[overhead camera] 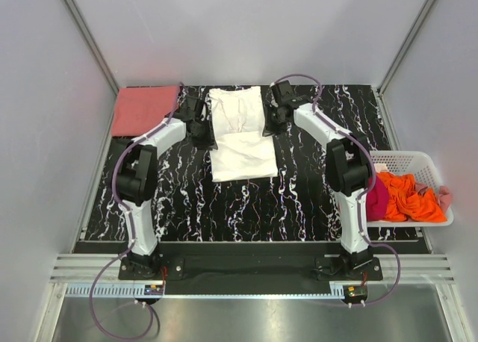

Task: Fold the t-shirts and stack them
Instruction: Fold the tshirt

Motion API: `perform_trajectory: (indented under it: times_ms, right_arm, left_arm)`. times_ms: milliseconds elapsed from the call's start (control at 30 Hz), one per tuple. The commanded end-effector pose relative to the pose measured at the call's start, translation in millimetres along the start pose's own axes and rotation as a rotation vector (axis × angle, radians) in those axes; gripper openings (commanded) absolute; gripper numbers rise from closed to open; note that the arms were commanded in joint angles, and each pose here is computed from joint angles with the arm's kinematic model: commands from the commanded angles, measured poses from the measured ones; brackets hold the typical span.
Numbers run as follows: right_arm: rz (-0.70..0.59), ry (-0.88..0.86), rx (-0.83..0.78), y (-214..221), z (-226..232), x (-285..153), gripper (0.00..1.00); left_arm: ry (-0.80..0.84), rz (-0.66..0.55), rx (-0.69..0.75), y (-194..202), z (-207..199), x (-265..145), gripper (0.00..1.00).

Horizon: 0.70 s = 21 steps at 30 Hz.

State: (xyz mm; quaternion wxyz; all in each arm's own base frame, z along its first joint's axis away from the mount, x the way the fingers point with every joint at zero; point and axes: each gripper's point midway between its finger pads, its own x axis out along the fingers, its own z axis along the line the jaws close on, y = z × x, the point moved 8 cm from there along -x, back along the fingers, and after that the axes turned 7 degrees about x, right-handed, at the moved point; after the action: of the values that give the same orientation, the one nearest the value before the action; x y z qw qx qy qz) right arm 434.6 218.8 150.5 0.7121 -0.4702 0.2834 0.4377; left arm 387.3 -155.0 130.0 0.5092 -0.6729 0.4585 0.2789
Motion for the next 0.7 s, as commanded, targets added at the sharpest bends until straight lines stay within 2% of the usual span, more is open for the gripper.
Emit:
perform_trajectory:
  times_ms: [0, 67, 200, 333, 433, 533, 600, 633, 667]
  right_arm:
    - [-0.003, -0.022, -0.004, -4, 4, 20, 0.16]
    - [-0.025, -0.030, -0.017, -14, 5, 24, 0.20]
    - [-0.049, -0.020, -0.025, -27, 1, 41, 0.22]
    - [-0.098, 0.000, -0.021, -44, -3, 48, 0.25]
    - [-0.140, -0.018, -0.030, -57, 5, 34, 0.31]
    - [-0.188, -0.043, -0.028, -66, 16, 0, 0.38]
    - [-0.179, -0.076, -0.019, -63, 23, -26, 0.41]
    - [-0.170, -0.085, -0.016, -59, 24, -33, 0.44]
    - [-0.122, -0.071, 0.003, -45, 18, -30, 0.45]
  left_arm:
    - [-0.005, -0.024, 0.004, -18, 7, 25, 0.29]
    - [-0.009, -0.027, -0.006, -30, 14, 38, 0.29]
    - [0.025, -0.045, -0.023, -55, 17, 43, 0.29]
    - [0.072, -0.126, -0.007, -89, 9, 20, 0.30]
    - [0.101, -0.141, 0.002, -99, 3, -6, 0.32]
    - [0.063, -0.122, 0.006, -85, 4, -28, 0.38]
    - [0.056, -0.128, 0.016, -73, 4, -47, 0.40]
    - [0.040, -0.069, 0.005, -51, 10, -41, 0.40]
    - [0.036, -0.083, 0.022, -44, 8, -53, 0.41]
